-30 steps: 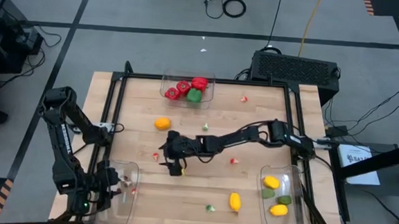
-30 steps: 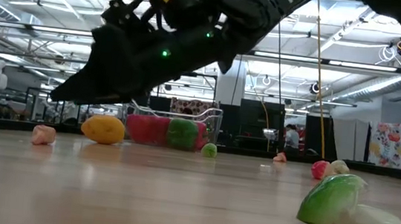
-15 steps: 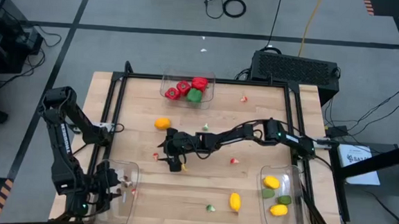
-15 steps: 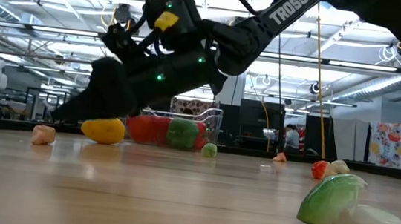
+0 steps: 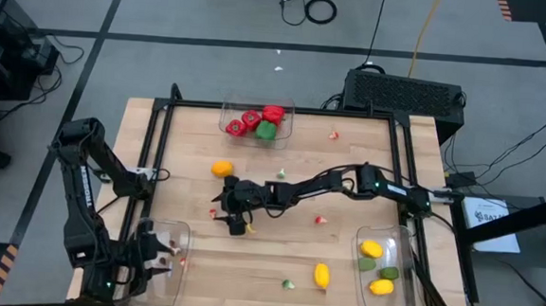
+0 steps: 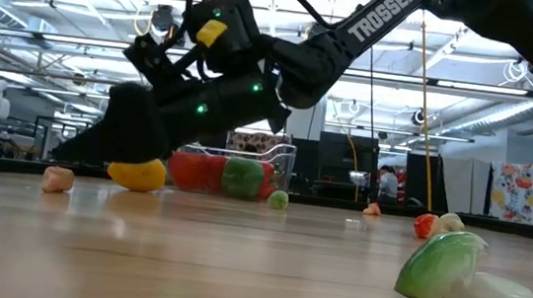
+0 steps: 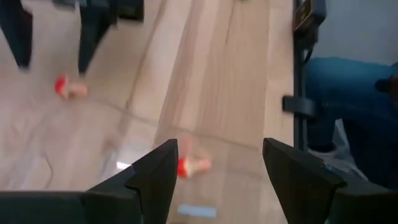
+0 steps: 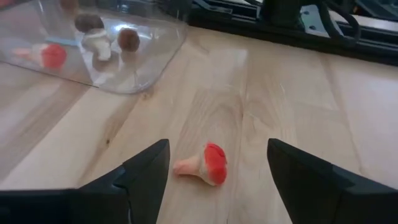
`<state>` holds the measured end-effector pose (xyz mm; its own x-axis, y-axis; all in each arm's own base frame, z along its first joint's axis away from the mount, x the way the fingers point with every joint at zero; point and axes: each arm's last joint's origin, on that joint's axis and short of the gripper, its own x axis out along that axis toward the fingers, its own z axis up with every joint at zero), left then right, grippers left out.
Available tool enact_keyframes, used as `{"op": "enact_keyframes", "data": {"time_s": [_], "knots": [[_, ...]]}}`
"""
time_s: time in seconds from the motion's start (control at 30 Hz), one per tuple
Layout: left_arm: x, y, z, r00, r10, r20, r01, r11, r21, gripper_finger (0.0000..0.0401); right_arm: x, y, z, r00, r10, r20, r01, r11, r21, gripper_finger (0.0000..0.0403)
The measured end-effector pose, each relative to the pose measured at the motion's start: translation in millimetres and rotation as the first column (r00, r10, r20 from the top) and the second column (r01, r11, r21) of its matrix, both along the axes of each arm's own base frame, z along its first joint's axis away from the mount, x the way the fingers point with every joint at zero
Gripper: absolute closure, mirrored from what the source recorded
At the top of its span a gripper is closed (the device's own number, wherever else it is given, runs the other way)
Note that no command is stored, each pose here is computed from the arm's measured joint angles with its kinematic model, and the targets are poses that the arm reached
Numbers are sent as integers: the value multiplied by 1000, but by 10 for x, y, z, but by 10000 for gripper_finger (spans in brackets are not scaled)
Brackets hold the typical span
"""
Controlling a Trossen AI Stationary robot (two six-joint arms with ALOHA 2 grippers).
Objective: Sort produce into baskets
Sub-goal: Put the red mushroom into the bottom left transparent bin
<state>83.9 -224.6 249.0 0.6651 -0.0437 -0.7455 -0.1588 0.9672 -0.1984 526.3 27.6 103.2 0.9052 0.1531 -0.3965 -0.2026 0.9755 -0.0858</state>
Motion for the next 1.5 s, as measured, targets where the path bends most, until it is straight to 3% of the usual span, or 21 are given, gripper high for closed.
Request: {"op": "enact_keyframes", "data": {"time_s": [0.53, 0.9, 1.5], "knots": [[138, 28, 125, 993, -93, 70, 83, 987, 136, 159, 189, -23, -211, 998, 42, -45, -39, 996, 77, 140], [140, 41, 140, 991, -95, 94, 80, 985, 156, 159, 178, -23, -235, 997, 43, -66, -38, 996, 75, 142], [144, 43, 145, 989, -99, 111, 79, 982, 172, 159, 177, -24, -236, 997, 40, -67, -35, 997, 73, 234]]}}
